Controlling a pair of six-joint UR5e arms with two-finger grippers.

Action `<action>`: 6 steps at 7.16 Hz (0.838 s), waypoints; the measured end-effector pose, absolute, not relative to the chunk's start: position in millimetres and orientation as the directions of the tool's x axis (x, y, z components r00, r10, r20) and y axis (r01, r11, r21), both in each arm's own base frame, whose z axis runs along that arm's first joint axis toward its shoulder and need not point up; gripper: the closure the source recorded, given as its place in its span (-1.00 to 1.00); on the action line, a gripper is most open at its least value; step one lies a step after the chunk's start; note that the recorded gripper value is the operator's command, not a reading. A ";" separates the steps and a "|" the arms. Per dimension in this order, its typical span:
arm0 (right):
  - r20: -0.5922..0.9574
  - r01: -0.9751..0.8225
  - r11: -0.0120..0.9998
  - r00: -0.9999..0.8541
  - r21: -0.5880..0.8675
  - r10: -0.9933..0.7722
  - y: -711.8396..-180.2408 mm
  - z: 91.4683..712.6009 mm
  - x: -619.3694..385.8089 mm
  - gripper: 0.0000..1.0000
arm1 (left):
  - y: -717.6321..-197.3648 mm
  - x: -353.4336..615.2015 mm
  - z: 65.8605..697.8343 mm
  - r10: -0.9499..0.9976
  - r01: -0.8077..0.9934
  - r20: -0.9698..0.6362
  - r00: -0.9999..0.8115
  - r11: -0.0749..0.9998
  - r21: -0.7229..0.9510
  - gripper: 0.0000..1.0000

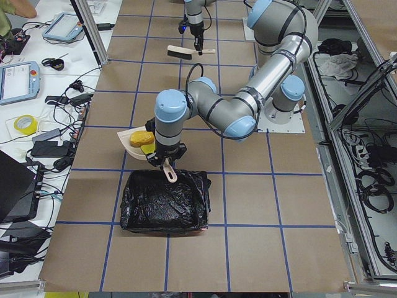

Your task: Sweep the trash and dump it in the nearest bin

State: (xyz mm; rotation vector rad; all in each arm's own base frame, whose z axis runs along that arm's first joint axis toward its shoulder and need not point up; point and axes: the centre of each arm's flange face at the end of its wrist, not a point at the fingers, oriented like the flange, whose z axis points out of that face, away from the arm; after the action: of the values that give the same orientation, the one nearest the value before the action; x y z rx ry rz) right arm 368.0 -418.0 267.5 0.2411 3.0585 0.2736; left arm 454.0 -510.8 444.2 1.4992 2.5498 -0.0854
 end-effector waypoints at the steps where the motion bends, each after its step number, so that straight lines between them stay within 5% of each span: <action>1: -0.041 0.117 0.977 -0.991 0.181 0.126 -396.0 256.8 351.8 1.00 | -494.9 482.3 451.4 0.846 0.855 -0.196 -0.495 0.515 0.063 1.00; 6: -0.030 0.008 0.975 -0.999 0.222 0.015 -347.0 237.3 344.3 1.00 | -486.2 582.4 429.1 0.821 0.800 -0.278 -0.499 0.559 0.217 1.00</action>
State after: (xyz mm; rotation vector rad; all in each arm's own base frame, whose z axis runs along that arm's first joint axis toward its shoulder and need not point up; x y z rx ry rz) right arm 344.3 -347.0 237.3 0.0182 3.0908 0.3466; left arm 582.4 -486.2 429.1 1.3260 2.4492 0.0850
